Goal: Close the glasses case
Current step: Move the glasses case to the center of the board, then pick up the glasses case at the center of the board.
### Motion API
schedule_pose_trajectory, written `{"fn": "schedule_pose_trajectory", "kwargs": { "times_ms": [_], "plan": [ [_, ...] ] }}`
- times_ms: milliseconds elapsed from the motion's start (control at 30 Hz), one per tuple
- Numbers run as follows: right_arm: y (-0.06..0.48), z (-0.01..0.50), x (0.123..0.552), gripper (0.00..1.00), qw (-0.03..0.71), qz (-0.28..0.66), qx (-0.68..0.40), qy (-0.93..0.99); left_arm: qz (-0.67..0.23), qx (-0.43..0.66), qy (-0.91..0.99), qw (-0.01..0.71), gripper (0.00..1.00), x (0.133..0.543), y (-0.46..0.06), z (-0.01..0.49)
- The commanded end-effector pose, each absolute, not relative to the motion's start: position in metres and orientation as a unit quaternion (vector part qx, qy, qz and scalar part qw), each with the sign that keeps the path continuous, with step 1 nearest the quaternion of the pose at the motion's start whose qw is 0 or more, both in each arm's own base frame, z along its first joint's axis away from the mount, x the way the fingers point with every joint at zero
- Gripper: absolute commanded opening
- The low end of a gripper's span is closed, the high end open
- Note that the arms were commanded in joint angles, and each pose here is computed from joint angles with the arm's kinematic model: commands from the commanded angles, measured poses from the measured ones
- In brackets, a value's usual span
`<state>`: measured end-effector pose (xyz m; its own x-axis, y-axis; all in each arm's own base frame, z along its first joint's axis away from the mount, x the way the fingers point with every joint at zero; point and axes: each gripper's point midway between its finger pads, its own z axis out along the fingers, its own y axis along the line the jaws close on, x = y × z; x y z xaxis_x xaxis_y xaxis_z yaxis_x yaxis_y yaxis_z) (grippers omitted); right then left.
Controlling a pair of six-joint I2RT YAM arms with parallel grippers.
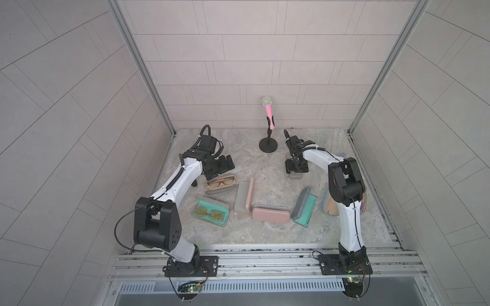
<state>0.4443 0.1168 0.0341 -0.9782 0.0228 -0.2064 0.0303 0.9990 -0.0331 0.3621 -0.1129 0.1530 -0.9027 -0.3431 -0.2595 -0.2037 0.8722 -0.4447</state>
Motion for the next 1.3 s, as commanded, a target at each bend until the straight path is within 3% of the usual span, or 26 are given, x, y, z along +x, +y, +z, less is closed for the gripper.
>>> {"fn": "schedule_pose_trajectory", "kwargs": {
  "times_ms": [0,67,233,700,967,1000,1267],
  "plan": [
    [0.110,0.049,0.441,0.76,0.109,-0.027,0.006,0.994,-0.207,-0.145,0.955,0.157,0.98,0.361,-0.113,0.144],
    [0.113,0.054,0.440,0.84,0.113,-0.018,0.000,0.993,-0.201,-0.140,0.957,0.155,0.98,0.361,-0.114,0.141],
    [0.123,0.077,0.435,0.90,0.135,-0.011,-0.019,0.991,-0.188,-0.106,0.966,0.144,0.99,0.358,-0.127,0.136],
    [0.143,0.132,0.388,0.91,0.201,0.034,-0.014,0.979,-0.094,0.073,0.986,0.120,0.99,0.313,-0.197,0.130],
    [0.145,0.142,0.368,0.91,0.215,0.043,-0.022,0.975,-0.064,0.092,0.989,0.093,0.96,0.305,-0.216,0.102],
    [0.144,0.143,0.367,0.91,0.218,0.043,-0.021,0.975,-0.064,0.094,0.989,0.090,0.94,0.305,-0.218,0.099],
    [0.141,0.143,0.361,0.91,0.224,0.047,-0.017,0.973,-0.060,0.092,0.991,0.072,0.49,0.303,-0.222,0.082]
  ]
}}
